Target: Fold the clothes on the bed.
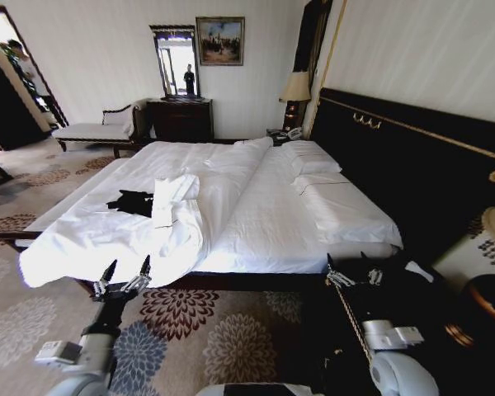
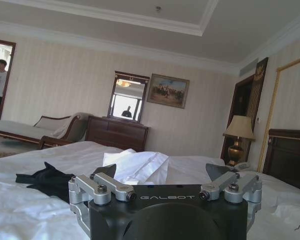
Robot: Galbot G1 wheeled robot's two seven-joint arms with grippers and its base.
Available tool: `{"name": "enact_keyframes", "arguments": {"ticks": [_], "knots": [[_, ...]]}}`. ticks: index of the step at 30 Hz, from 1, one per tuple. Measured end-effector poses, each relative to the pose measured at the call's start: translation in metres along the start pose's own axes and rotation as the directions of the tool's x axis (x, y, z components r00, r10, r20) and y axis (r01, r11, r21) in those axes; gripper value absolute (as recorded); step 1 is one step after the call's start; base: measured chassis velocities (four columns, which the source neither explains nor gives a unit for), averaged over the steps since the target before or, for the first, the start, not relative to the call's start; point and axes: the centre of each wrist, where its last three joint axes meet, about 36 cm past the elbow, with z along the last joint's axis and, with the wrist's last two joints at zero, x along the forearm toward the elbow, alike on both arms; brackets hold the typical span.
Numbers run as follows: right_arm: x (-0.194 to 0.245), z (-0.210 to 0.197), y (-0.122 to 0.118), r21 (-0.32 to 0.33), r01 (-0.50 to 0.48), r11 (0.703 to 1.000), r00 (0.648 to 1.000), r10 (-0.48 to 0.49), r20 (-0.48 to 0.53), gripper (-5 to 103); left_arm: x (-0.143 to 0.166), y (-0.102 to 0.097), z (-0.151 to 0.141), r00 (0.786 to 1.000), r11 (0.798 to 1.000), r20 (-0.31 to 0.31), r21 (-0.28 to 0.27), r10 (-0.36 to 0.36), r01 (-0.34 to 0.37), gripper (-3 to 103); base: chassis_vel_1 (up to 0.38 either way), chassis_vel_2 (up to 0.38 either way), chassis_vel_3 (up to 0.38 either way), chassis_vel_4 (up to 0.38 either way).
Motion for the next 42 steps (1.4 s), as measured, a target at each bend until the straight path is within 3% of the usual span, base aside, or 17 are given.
{"name": "enact_keyframes", "arguments": {"ticks": [30, 42], "knots": [[-0.005, 0.016, 0.001, -0.023, -0.020, 1.000, 1.000, 0.020, -0.010, 100, 0.006, -0.006, 0.012, 1.000, 1.000, -0.014, -0.017, -0.008, 0.007, 100, -0.141, 0.145, 0.144, -0.139], [-0.003, 0.014, 0.004, -0.013, 0.001, 1.000, 1.000, -0.001, 0.002, 100, 0.009, -0.003, 0.009, 1.000, 1.000, 0.008, -0.015, -0.021, 0.021, 100, -0.113, 0.119, 0.102, -0.119]]}}
